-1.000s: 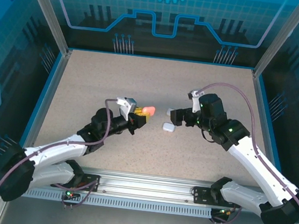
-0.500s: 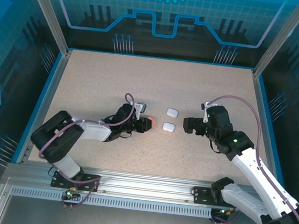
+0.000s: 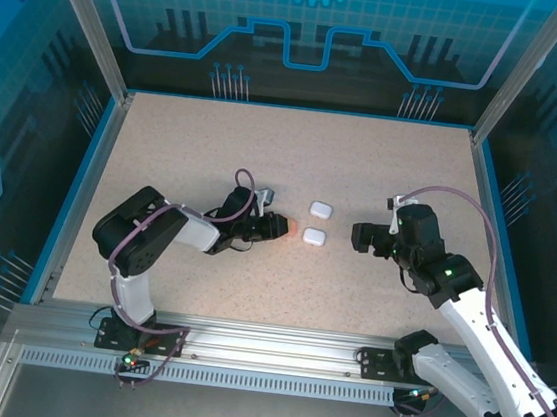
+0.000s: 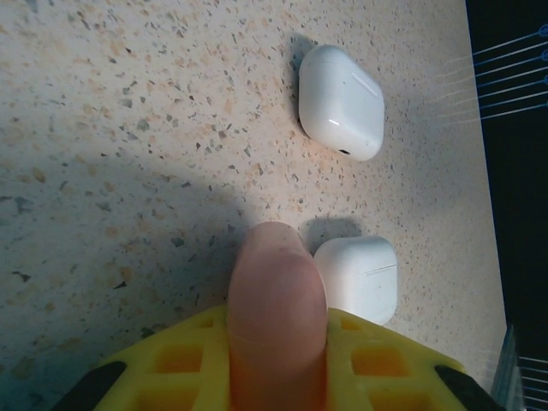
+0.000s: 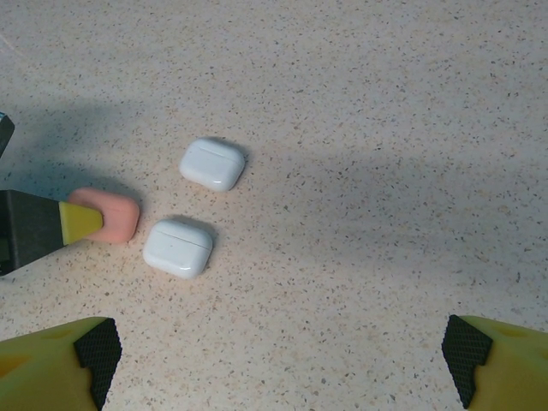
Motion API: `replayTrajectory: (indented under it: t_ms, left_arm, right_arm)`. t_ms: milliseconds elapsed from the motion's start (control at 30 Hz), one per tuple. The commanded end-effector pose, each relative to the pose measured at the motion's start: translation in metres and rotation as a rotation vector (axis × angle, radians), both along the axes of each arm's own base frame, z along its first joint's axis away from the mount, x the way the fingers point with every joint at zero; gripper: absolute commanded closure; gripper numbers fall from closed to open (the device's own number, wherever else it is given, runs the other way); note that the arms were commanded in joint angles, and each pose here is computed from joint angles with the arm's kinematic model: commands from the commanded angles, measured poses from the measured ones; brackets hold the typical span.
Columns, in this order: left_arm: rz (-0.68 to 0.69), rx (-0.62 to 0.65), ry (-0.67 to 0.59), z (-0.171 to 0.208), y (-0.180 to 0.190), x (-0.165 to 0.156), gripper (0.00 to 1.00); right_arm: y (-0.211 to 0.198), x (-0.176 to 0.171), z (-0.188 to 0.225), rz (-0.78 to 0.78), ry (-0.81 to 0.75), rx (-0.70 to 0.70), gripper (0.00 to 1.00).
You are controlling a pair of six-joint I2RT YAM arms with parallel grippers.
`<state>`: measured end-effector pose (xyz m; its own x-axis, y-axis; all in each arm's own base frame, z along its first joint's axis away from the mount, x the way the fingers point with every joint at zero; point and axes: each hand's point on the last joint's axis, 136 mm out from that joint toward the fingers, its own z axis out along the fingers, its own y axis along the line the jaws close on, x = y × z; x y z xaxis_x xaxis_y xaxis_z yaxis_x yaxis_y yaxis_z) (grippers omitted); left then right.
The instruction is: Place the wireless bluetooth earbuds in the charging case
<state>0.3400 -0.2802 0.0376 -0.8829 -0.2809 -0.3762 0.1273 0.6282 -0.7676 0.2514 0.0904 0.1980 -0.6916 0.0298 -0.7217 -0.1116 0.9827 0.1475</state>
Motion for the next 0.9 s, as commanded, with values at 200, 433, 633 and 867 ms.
replayTrajectory:
  t_ms: [200, 433, 633, 867]
  left_arm:
    - [0.046, 0.061, 0.007, -0.005, 0.025, 0.006, 0.47]
    - [0.09, 0.165, -0.049, 0.014, 0.063, 0.012, 0.34]
    - [0.121, 0.302, -0.171, 0.055, 0.098, 0.017, 0.19]
    - [0.254, 0.571, -0.456, 0.112, 0.155, 0.018, 0.01]
  right_arm:
    - [-0.01, 0.001, -0.001, -0.006, 0.023, -0.048, 0.0]
    - [-0.032, 0.016, 0.004, -0.078, -0.029, -0.096, 0.0]
    - [-0.059, 0.04, 0.002, -0.171, -0.103, -0.135, 0.0]
    - [-0.08, 0.067, -0.026, -0.206, -0.241, -0.185, 0.0]
